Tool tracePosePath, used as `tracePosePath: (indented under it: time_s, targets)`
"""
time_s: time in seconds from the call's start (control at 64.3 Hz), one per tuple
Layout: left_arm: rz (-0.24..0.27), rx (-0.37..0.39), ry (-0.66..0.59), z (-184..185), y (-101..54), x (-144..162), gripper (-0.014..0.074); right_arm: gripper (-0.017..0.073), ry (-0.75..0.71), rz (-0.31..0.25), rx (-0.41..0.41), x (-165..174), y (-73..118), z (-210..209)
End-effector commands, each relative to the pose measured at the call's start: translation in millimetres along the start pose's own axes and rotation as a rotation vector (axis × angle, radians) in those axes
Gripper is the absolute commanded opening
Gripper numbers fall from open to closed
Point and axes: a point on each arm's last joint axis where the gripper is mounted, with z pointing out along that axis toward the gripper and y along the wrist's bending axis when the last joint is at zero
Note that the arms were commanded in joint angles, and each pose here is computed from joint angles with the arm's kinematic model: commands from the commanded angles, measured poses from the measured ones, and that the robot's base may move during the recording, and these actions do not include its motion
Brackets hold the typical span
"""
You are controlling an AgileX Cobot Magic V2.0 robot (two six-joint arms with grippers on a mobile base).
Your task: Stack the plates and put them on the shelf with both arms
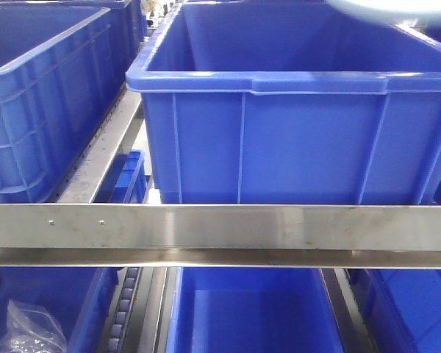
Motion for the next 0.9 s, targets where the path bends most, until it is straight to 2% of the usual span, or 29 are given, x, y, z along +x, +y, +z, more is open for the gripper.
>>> tracePosePath:
  time_s: [0.0, 0.124, 0.171, 0.249, 0.327, 0.373, 0.42, 0.591, 0.7, 0.731, 0.855, 0.871, 0.886]
  targets:
    - [-0.001, 0.023, -0.092, -4.6, -3.7, -13.8, 0.0083, 0.0029, -0.149, -0.007, -0.042, -40.1, 9.4, 22.5]
    - [-0.001, 0.023, -0.092, -4.6, -3.7, -13.8, 0.0083, 0.0038, -0.119, -0.007, -0.035, -54.0, 13.4, 69.3]
    - [-0.001, 0.023, -0.092, -4.6, -3.7, -13.8, 0.0083, 0.0081, -0.102, -0.007, -0.032, -53.8, 13.8, 87.1]
    - [-0.001, 0.023, -0.092, -4.6, -3.7, -13.8, 0.0083, 0.0248, -0.091, -0.008, -0.03, -56.9, 15.0, 109.4]
    - [-0.001, 0.023, -0.092, -4.6, -3.7, -13.8, 0.0083, 0.0472, -0.076, -0.008, -0.027, -54.7, 14.9, 123.8]
    - [-0.001, 0.023, -0.092, -4.6, -3.7, -13.8, 0.0083, 0.0538, -0.067, -0.008, -0.025, -52.8, 14.5, 127.1]
    - [-0.001, 0.023, -0.092, -4.6, -3.7, -13.8, 0.0083, 0.0559, -0.051, -0.008, -0.02, -51.1, 14.0, 127.6]
    - [-0.001, 0.023, -0.092, -4.6, -3.7, -13.8, 0.0083, 0.0504, -0.018, -0.007, -0.003, -50.9, 12.4, 101.8]
    - [-0.001, 0.023, -0.092, -4.6, -3.7, -13.8, 0.0083, 0.0413, -0.029, -0.008, -0.007, -40.3, 9.6, 70.3]
    - [-0.001, 0.023, -0.092, -4.6, -3.7, -13.8, 0.0083, 0.0366, -0.033, -0.008, -0.008, -35.2, 8.3, 58.7]
    - [-0.001, 0.023, -0.092, -4.6, -3.7, -13.8, 0.0083, 0.0035, -0.046, -0.008, -0.013, -0.1, -0.2, 2.3]
    - [-0.001, 0.023, -0.092, -4.6, -3.7, -13.8, 0.0083, 0.0006, -0.046, -0.008, -0.013, 4.7, -1.3, -3.0]
    - [-0.001, 0.023, -0.092, -4.6, -3.7, -13.8, 0.0083, 0.0017, -0.047, -0.008, -0.013, 12.1, -3.0, -10.4]
